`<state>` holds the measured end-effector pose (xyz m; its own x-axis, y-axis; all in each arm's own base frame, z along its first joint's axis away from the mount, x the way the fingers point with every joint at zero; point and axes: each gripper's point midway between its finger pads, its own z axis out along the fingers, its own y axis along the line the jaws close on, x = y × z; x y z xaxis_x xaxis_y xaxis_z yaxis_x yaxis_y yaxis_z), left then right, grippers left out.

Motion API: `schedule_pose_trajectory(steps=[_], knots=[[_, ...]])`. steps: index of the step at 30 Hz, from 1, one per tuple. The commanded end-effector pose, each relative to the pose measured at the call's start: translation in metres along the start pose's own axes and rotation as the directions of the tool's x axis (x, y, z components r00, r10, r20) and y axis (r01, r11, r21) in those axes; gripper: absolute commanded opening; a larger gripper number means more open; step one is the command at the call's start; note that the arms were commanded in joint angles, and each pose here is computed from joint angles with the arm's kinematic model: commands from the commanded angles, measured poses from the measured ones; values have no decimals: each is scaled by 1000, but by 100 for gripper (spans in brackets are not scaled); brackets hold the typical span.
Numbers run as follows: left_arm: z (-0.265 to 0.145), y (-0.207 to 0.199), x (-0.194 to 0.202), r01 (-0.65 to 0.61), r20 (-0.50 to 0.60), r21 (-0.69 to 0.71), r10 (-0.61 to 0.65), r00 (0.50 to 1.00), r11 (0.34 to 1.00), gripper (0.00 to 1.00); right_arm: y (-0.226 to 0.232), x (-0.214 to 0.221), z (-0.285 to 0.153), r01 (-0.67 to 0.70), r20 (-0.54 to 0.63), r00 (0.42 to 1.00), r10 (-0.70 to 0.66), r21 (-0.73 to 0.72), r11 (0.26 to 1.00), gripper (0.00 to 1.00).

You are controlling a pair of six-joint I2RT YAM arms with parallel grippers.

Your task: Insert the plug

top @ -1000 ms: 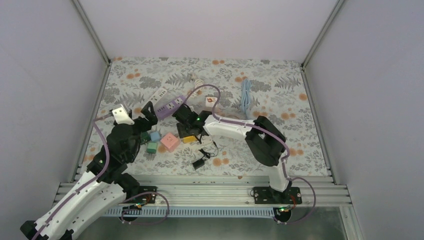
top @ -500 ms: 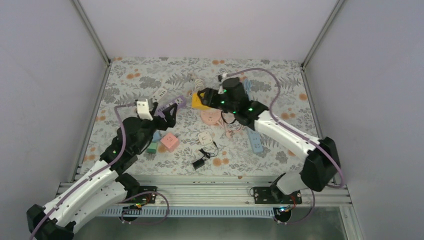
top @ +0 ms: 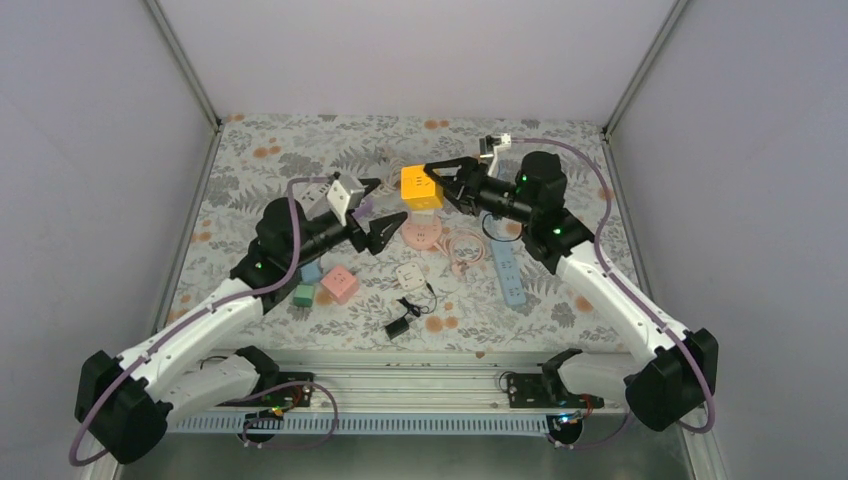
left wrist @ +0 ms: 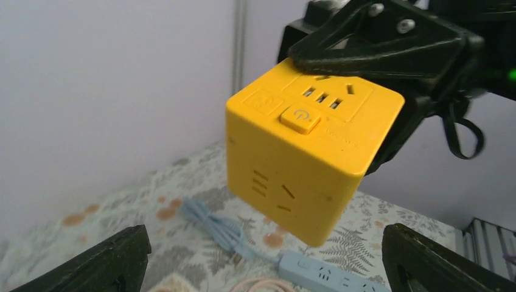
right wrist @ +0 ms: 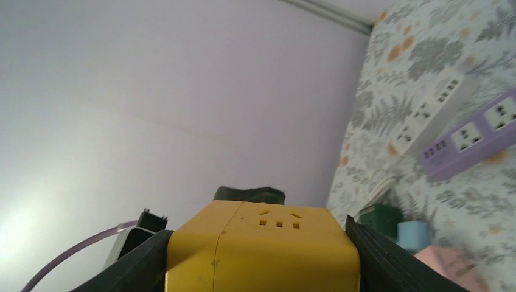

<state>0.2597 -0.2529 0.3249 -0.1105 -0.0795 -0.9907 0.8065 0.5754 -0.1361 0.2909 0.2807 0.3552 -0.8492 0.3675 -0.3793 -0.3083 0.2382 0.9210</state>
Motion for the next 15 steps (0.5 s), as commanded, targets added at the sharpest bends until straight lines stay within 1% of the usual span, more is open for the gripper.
schedule_pose_trajectory(steps=[1, 2, 3, 5, 7, 12, 15], knots=[[5, -39, -37, -229, 142, 213, 201, 969, 950, 95, 48, 18, -22, -56, -135, 990, 30, -186, 981, 56], [5, -48, -37, -266, 159, 260, 231, 960, 928, 95, 51, 21, -24, -66, -151, 988, 37, -196, 978, 56], [6, -51, -40, -305, 177, 277, 263, 948, 911, 95, 55, 24, -27, -72, -168, 985, 37, -208, 975, 56], [10, -51, -42, -358, 190, 275, 315, 930, 892, 95, 61, 29, -31, -81, -198, 980, 37, -221, 972, 57], [16, -45, -45, -370, 177, 254, 334, 926, 893, 95, 64, 33, -35, -83, -216, 976, 33, -226, 971, 57], [17, -56, -51, -385, 196, 345, 335, 921, 856, 93, 69, 46, -41, -81, -281, 960, 7, -252, 964, 58], [18, -65, -54, -371, 195, 407, 318, 928, 834, 86, 69, 49, -44, -79, -284, 959, 5, -251, 965, 58]])
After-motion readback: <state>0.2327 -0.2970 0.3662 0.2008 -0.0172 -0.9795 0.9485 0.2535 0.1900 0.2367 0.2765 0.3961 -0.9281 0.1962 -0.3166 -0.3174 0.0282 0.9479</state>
